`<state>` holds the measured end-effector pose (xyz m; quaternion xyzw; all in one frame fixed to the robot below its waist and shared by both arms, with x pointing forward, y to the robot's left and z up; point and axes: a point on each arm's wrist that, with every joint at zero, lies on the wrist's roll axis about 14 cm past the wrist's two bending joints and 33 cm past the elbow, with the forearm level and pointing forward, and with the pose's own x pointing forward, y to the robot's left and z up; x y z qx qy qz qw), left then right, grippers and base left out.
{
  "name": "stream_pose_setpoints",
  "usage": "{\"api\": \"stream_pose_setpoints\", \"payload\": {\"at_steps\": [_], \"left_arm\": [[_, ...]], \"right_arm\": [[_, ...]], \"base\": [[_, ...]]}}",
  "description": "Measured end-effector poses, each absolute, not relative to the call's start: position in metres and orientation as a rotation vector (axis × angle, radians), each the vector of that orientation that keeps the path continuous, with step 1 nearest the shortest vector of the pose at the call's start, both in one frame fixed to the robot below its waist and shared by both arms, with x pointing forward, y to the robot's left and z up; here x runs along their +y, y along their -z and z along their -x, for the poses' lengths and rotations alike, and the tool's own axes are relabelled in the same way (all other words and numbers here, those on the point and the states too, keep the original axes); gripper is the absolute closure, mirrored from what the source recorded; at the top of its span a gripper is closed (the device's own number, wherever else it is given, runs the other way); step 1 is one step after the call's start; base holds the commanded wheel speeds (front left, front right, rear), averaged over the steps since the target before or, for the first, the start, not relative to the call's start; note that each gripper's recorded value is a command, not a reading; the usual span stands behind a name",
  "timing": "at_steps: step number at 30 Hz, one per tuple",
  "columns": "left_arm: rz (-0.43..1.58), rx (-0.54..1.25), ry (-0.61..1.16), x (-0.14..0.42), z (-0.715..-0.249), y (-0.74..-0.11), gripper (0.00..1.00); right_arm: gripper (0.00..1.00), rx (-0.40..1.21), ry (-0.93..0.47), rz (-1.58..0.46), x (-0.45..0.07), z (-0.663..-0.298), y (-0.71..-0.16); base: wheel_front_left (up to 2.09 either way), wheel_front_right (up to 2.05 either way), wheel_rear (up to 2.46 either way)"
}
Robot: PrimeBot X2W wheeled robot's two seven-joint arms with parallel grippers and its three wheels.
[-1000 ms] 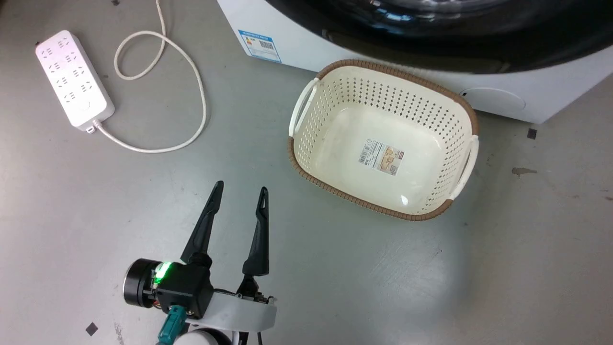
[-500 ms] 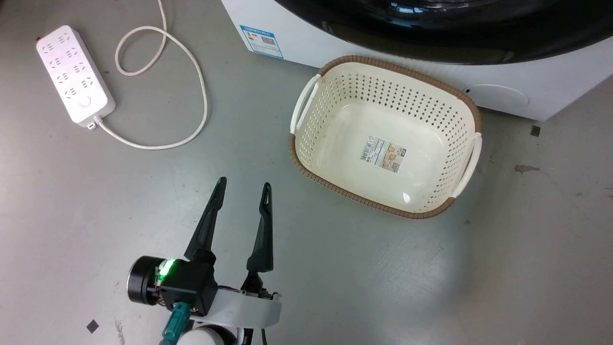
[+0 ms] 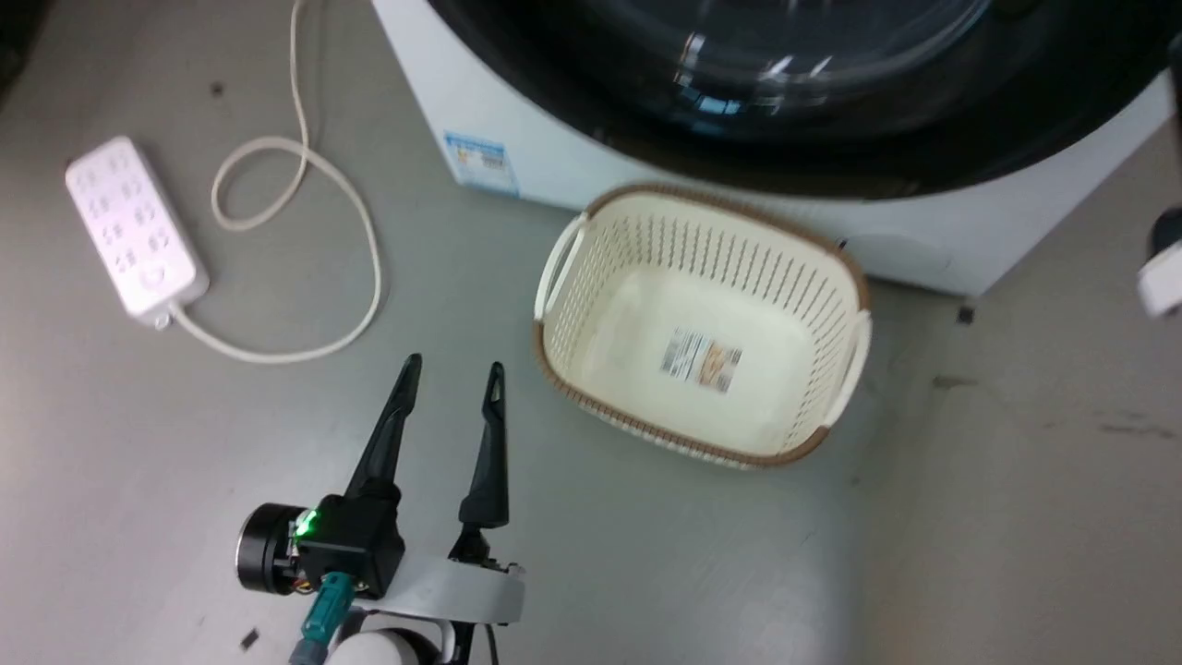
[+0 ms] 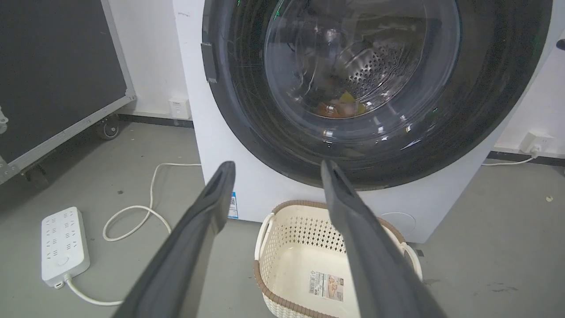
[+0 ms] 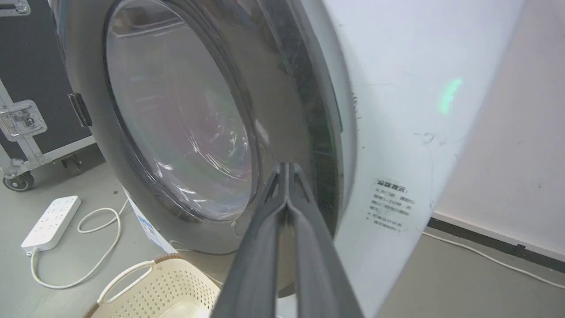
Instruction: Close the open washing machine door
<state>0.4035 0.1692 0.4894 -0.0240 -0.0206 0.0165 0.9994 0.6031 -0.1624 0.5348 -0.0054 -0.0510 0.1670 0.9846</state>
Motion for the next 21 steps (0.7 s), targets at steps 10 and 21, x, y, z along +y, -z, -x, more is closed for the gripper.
{"api": "stream_pose_setpoints", "payload": {"at_steps": [10,21], "left_arm": [[0.106,-0.106,0.001,0.168,-0.379,-0.515,0.0],[0.088,-0.114,0.079,0.15,-0.364,-0.519,0.0]], "right_arm": [[0.0,-0.247,-0.236,-0.102,-0.177,-0.486,-0.574],[0.0,-0.237,-0.077,-0.156,-0.195,-0.39,-0.557]], "base": [[0.0,0.0,0.0],[0.0,0.0,0.0]]}}
